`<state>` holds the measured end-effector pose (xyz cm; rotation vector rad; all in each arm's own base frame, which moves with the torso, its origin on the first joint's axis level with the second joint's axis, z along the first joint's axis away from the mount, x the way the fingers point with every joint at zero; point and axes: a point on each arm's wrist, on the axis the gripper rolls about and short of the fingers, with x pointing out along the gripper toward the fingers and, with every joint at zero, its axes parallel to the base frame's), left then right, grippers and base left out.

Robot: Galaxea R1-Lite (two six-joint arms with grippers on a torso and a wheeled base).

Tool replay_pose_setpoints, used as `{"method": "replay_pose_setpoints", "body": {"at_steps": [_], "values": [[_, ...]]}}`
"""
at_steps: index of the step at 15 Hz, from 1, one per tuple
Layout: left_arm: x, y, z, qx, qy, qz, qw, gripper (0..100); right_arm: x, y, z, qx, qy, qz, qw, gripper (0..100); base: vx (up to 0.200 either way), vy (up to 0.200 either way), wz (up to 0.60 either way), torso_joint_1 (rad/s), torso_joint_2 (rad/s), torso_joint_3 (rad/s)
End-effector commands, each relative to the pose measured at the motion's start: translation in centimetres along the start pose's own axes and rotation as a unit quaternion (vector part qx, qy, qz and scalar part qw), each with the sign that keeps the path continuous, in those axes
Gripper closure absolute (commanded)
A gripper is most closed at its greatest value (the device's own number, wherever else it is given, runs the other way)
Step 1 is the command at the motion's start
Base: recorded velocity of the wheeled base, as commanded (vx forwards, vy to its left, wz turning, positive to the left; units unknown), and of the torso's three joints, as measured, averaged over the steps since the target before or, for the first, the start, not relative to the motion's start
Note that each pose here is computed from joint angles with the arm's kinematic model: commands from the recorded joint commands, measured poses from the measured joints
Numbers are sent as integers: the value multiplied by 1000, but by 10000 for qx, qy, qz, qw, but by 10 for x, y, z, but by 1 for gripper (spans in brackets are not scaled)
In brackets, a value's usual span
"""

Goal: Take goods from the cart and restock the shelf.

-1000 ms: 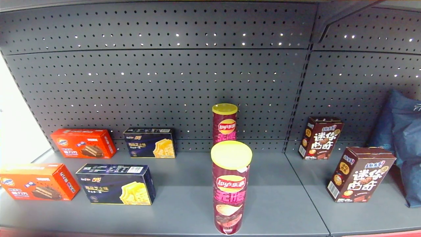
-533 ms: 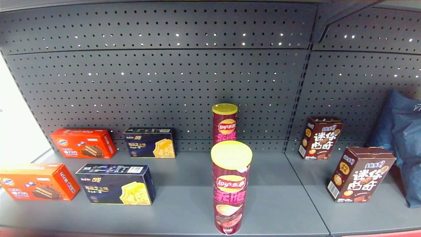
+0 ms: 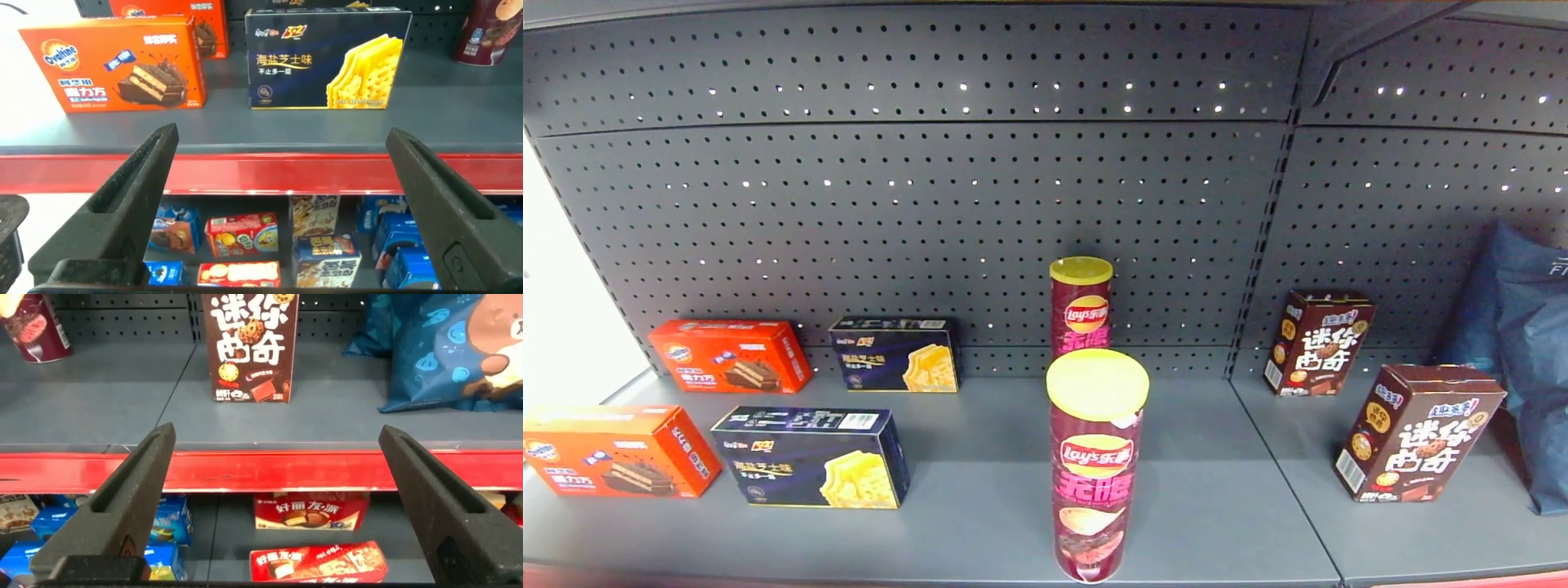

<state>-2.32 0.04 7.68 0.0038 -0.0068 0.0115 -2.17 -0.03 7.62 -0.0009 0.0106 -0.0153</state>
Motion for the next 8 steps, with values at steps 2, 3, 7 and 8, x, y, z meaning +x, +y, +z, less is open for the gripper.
{"method": "replay_pose_setpoints", "body": {"at_steps": [2, 3, 7, 8], "values": [[0, 0, 0, -4, 3, 4, 10000, 0, -1, 0, 0, -11, -38, 0, 10000, 0, 0, 0, 0, 0, 0, 0], [0, 0, 0, 4, 3, 4, 10000, 0, -1, 0, 0, -11, -38, 0, 10000, 0, 0, 0, 0, 0, 0, 0], [0, 0, 0, -4, 3, 4, 10000, 0, -1, 0, 0, -18, -38, 0, 10000, 0, 0, 0, 0, 0, 0, 0], [0, 0, 0, -4, 3, 4, 10000, 0, -1, 0, 0, -11, -38, 0, 10000, 0, 0, 0, 0, 0, 0, 0]]}}
